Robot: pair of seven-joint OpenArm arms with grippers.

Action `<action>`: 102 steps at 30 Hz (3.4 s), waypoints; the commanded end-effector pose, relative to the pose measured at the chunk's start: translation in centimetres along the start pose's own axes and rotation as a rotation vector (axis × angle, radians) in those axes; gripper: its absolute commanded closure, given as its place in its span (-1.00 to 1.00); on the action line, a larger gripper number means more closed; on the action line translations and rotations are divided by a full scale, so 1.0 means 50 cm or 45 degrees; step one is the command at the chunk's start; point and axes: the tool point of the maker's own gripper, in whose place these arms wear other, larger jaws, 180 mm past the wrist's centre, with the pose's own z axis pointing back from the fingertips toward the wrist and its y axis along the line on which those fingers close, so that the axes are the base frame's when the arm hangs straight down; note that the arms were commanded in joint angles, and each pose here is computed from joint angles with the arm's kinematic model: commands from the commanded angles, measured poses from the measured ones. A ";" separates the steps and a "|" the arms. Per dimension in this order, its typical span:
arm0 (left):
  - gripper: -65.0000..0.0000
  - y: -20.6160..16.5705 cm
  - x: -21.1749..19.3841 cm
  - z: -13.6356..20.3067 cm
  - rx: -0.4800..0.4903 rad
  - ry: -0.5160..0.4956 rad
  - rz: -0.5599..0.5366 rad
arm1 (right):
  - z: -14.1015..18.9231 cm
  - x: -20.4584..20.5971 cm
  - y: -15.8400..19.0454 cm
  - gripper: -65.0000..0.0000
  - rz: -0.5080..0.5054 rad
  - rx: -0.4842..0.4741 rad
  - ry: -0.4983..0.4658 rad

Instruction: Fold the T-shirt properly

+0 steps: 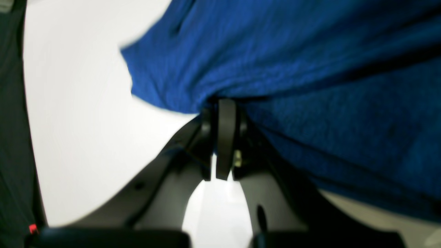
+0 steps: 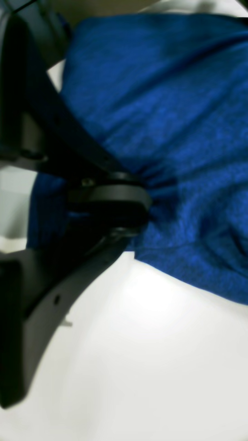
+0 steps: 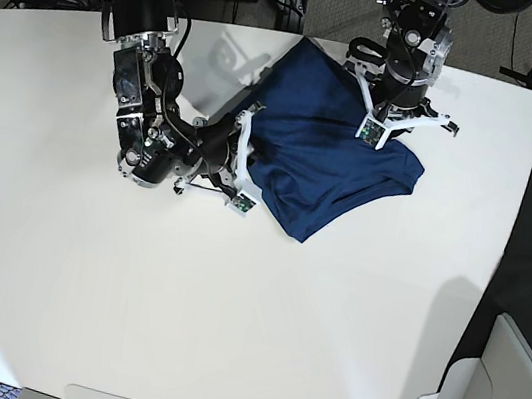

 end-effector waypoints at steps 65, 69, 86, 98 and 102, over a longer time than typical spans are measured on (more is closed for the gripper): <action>1.00 0.267 0.008 0.055 0.458 -0.036 0.270 | -0.113 0.057 0.185 0.79 -0.043 0.521 0.024; 1.00 0.259 -0.010 0.058 0.448 -0.014 0.260 | -0.093 0.037 0.136 0.80 -0.060 0.449 0.019; 1.00 0.304 -0.037 0.070 0.531 0.020 0.289 | -0.029 0.050 0.082 0.79 0.031 0.311 -0.063; 1.00 0.300 -0.033 0.068 0.521 0.014 0.288 | 0.041 0.082 -0.012 0.79 0.044 0.172 -0.147; 1.00 0.284 -0.030 0.066 0.508 0.016 0.326 | 0.034 0.115 0.012 0.79 0.064 0.209 -0.181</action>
